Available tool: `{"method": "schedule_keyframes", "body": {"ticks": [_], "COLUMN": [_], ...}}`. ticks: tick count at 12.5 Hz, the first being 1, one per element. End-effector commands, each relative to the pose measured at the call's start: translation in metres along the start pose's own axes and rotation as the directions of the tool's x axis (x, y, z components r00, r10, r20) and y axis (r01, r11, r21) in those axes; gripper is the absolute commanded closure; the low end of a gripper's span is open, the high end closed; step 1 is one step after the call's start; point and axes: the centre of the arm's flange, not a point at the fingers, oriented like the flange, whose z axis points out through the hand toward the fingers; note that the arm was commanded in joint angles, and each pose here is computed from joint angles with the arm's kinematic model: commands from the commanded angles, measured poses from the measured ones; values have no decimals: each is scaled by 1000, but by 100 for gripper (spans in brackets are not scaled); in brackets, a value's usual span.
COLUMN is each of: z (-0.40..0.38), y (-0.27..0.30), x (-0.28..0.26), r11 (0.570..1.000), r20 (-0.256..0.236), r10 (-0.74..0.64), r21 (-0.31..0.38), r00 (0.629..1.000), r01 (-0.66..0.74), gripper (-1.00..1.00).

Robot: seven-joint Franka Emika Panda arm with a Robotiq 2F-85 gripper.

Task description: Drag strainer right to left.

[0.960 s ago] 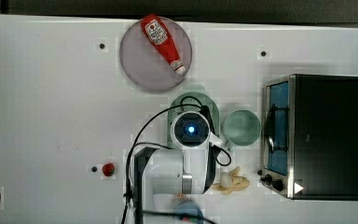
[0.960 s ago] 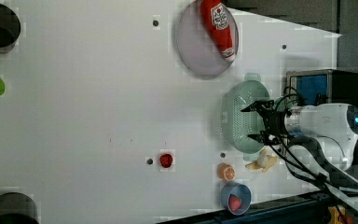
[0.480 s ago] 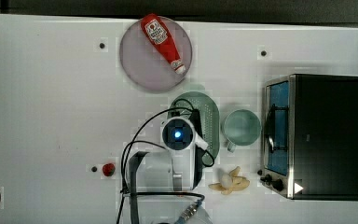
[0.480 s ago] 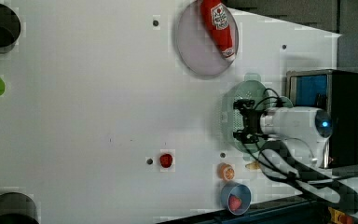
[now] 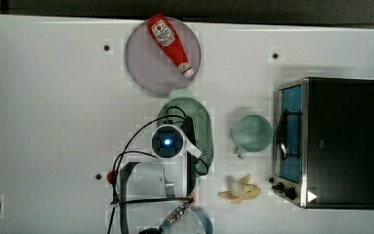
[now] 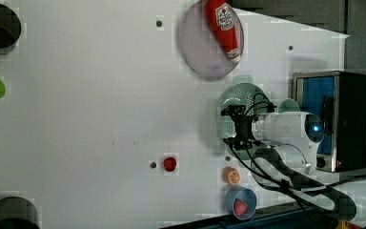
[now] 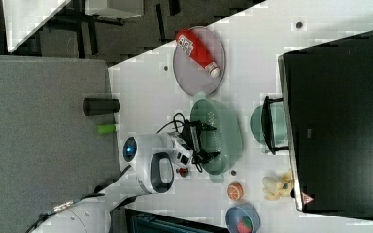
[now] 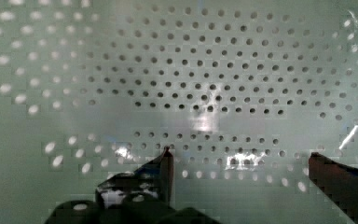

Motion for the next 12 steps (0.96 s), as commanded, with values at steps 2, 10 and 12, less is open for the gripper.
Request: {"method": "schedule_keyframes", "body": {"ticks": [2,10,12], "z": [-10,-9,-9], "y": [-8,-22,-27], "x": [-38,-144,-169], "r11": [997,993,992], "r20": [4,30,35], "r10": [76,115,123], "r21": [12,-8,-14], "r00": [997,993,992], "r01": [-77,-115,-123], "gripper": [-100,-100,-100]}}
